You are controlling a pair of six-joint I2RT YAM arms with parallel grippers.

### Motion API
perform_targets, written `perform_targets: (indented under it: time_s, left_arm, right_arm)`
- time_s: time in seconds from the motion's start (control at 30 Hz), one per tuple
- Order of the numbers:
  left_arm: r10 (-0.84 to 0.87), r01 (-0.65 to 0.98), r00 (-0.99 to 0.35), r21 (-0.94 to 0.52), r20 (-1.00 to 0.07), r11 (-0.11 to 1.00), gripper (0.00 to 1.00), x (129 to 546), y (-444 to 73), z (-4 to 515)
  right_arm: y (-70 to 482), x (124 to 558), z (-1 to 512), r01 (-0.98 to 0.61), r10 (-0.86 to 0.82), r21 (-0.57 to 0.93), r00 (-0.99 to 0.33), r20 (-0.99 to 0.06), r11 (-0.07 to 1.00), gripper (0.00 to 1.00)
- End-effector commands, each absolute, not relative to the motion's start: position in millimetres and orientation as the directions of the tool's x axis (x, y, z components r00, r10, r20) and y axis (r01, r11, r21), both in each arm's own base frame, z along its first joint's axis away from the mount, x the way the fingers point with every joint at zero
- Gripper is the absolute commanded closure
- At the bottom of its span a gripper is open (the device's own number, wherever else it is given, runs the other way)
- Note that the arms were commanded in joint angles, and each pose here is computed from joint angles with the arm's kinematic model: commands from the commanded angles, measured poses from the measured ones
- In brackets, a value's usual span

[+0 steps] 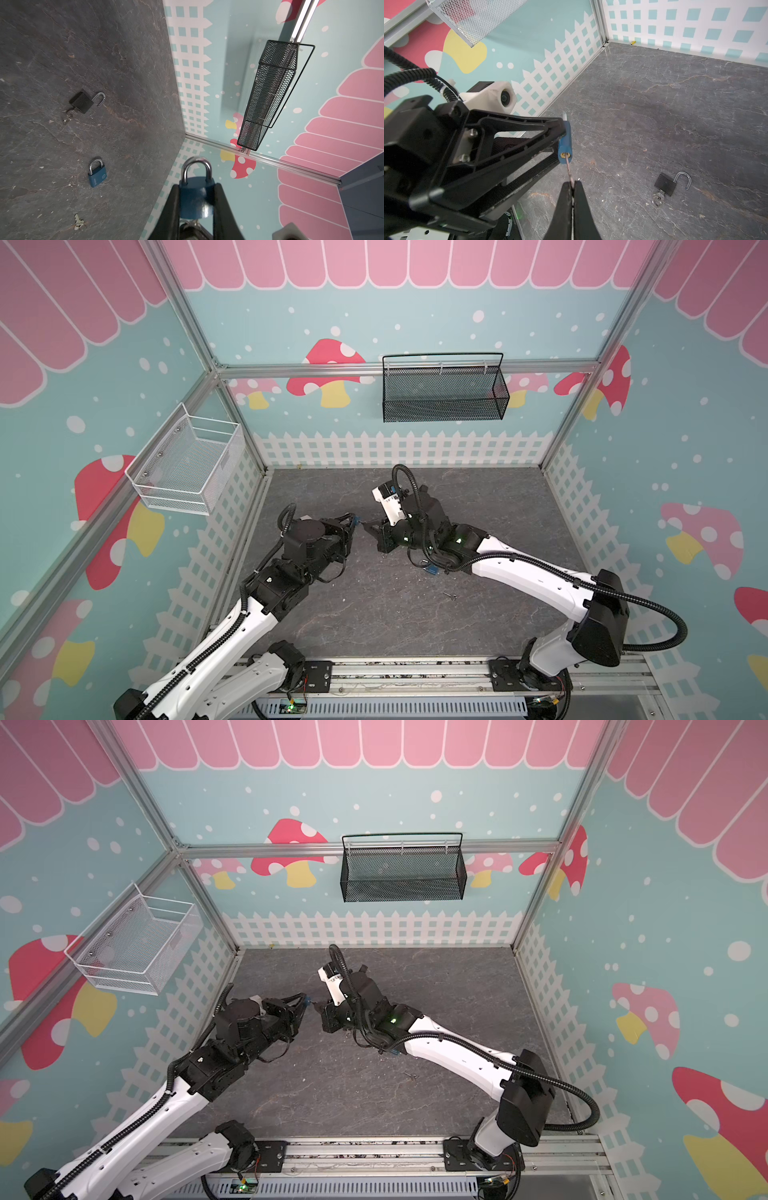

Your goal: Unlock with the key

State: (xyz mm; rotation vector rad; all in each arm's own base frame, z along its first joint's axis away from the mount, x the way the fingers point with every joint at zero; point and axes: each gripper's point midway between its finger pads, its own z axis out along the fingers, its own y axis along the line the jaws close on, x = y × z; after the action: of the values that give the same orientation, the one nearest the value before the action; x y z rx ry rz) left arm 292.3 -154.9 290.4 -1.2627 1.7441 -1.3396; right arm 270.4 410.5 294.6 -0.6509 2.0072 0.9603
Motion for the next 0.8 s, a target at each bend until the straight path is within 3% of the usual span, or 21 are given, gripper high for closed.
perform_targets:
  time_s: [0.0,0.23,0.47,0.7,0.77]
  left_arm:
    - [-0.914,-0.285,-0.394,-0.958,0.093,0.025,1.00,294,-159,306]
    - [-0.896,-0.259,-0.436,-0.965,0.085,0.035,1.00,286,-173,320]
    - [-0.887,-0.269,-0.460,-0.959,0.049,0.087,1.00,282,-191,314]
    - [-0.880,-0.277,-0.473,-0.954,0.037,0.110,1.00,283,-200,308]
    - [-0.890,-0.298,-0.456,-0.947,0.030,0.121,1.00,281,-189,302]
  right_arm:
    - [420,273,303,-0.729,-0.089,0.403,-0.533,-0.841,0.554,1.00]
    - [408,298,299,-0.648,-0.041,0.363,-0.521,-0.853,0.670,1.00]
    - [409,315,303,-0.608,-0.005,0.337,-0.489,-0.872,0.719,1.00]
    - [428,289,328,-0.761,-0.014,0.342,-0.419,-0.908,0.551,1.00]
    - [411,287,311,-0.716,-0.037,0.344,-0.458,-0.888,0.607,1.00]
